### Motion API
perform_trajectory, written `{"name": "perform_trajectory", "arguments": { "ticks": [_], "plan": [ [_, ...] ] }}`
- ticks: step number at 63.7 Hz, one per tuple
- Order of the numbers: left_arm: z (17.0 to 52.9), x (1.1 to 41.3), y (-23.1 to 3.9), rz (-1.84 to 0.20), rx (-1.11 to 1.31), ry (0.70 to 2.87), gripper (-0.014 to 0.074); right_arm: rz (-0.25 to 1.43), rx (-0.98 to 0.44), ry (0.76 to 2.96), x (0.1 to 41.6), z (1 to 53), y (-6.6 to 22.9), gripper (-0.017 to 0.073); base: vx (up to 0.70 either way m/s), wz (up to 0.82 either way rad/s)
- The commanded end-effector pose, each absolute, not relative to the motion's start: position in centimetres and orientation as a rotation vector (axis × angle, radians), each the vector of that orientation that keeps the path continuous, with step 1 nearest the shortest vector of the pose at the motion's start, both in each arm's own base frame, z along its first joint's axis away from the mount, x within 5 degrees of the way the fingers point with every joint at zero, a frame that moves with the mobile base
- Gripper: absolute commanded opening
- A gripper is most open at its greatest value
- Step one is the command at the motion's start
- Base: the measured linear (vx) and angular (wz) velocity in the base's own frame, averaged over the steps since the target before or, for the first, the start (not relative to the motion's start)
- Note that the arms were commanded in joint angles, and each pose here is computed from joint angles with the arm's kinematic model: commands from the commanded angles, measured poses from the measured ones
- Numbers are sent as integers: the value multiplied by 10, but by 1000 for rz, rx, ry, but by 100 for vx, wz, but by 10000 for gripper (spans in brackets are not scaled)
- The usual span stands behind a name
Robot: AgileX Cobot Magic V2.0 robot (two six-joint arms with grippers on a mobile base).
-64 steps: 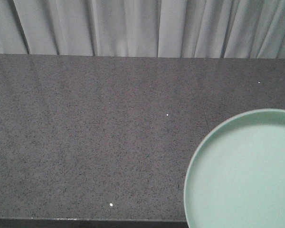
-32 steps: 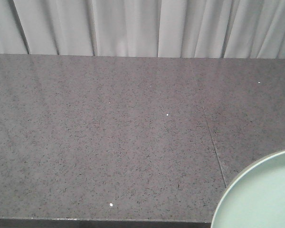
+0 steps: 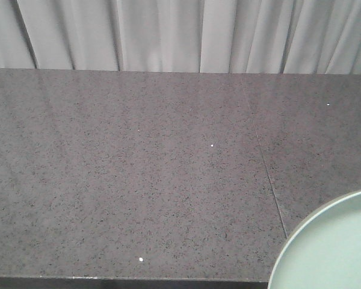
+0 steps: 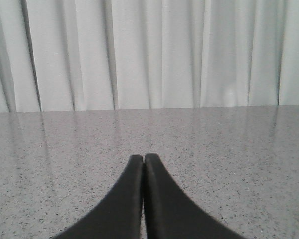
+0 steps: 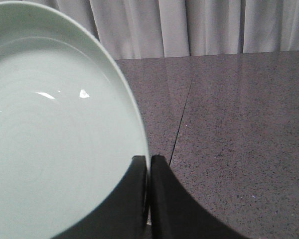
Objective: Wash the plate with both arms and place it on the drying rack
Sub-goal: 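Lift the pale green plate upright with the right gripper, then drive the base to the sink holding the plate in the right gripper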
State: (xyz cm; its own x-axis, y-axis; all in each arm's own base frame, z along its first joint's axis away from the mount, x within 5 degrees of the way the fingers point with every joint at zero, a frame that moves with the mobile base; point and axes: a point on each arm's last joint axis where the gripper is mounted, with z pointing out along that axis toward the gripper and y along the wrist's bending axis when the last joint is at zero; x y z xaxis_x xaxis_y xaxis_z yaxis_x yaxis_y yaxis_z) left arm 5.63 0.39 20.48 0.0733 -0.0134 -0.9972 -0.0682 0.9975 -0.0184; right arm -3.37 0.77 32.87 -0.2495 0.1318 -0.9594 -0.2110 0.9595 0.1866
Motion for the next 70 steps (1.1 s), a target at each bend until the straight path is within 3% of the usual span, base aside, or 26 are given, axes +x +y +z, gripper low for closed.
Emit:
{"name": "perform_trajectory", "arguments": {
  "ticks": [1, 41, 70],
  "plan": [
    [206, 55, 3, 20, -61, 1431, -6, 326, -49, 1690, -36, 342, 7, -2, 0, 0],
    [206, 55, 3, 20, -61, 1431, -6, 329, -49, 1690, -36, 342, 7, -2, -1, 2],
    [206, 55, 3, 20, -61, 1431, -6, 329, -49, 1690, -36, 342, 7, -2, -9, 28]
  ]
}}
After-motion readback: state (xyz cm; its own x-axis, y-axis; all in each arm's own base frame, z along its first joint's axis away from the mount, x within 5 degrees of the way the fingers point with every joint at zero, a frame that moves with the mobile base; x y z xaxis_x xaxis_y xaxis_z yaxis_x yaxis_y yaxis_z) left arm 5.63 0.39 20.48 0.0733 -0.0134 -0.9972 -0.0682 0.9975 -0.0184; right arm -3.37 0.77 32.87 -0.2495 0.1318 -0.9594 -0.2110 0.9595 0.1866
